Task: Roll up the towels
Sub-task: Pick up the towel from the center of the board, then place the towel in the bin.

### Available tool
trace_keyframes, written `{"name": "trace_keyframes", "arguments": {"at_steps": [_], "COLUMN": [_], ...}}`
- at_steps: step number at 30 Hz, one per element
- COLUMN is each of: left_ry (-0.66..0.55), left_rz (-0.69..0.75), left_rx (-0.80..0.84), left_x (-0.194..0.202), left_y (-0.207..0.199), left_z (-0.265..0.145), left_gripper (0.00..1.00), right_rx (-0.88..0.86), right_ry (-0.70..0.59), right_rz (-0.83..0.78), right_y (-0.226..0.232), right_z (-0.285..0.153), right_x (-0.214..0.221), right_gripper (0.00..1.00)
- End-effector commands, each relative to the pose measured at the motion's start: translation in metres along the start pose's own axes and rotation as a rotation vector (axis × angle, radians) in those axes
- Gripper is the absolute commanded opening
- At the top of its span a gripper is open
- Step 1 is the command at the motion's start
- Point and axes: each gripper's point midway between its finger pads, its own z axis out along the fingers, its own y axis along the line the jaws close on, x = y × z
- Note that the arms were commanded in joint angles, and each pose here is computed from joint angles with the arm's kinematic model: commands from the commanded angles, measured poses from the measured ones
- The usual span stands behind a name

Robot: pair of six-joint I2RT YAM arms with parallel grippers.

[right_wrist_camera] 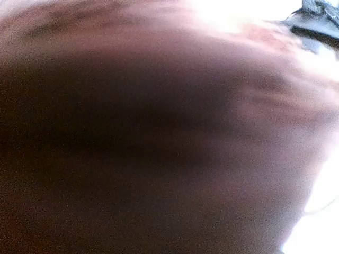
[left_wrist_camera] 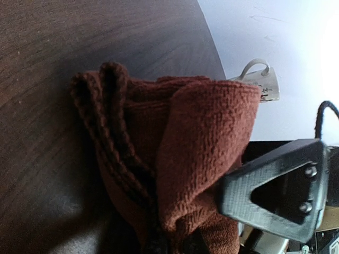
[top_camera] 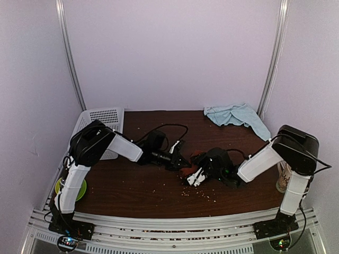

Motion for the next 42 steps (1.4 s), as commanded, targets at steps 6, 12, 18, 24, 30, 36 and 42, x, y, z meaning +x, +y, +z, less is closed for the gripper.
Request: {"name": "trace_keyframes", "arguments": {"at_steps": [6,12,18,24,30,36,42], "left_ry": [-0.104,-0.191,-0.335,-0.483,-0.649,-0.744,-0.806], "left_rz": [0.012,0.08,0.112,0.086,-0.013,-0.134,-0.258], "left_rx": [0.14,0.111,0.0,-0.133,-0.212,-0.229,-0.225], "left_x": [-0.009,-0.042,-0.073,-0.088,-0.075,-0.047,-0.038], "left_y": [-0.037,-0.079,-0.101,-0.103,-0.069,-0.017,0.025], "left_z": [-0.04,-0.082,-0.15,-0.24,-0.343,-0.404,-0.43], "left_gripper": [0.0,0.0,0.0,0.0,0.0,0.0,0.0], "right_rx": [-0.075,-0.047,0.043,0.048,0.052,0.04,0.03], "right_ry": [-0.128,-0.253,-0.29,-0.294,-0.31,-0.328,-0.324], "right_rz": [0.357,0.561,0.682,0.738,0.757,0.743,0.72], "right_y": [-0.091,-0.144,-0.176,-0.178,-0.178,-0.174,-0.167], "right_z": [-0.036,-0.085,-0.118,-0.121,-0.125,-0.127,-0.122], "right_x": [0.026,0.038,0.047,0.048,0.044,0.033,0.023], "right_gripper": [1.0,1.0,1.0,1.0,1.0,1.0,1.0]}}
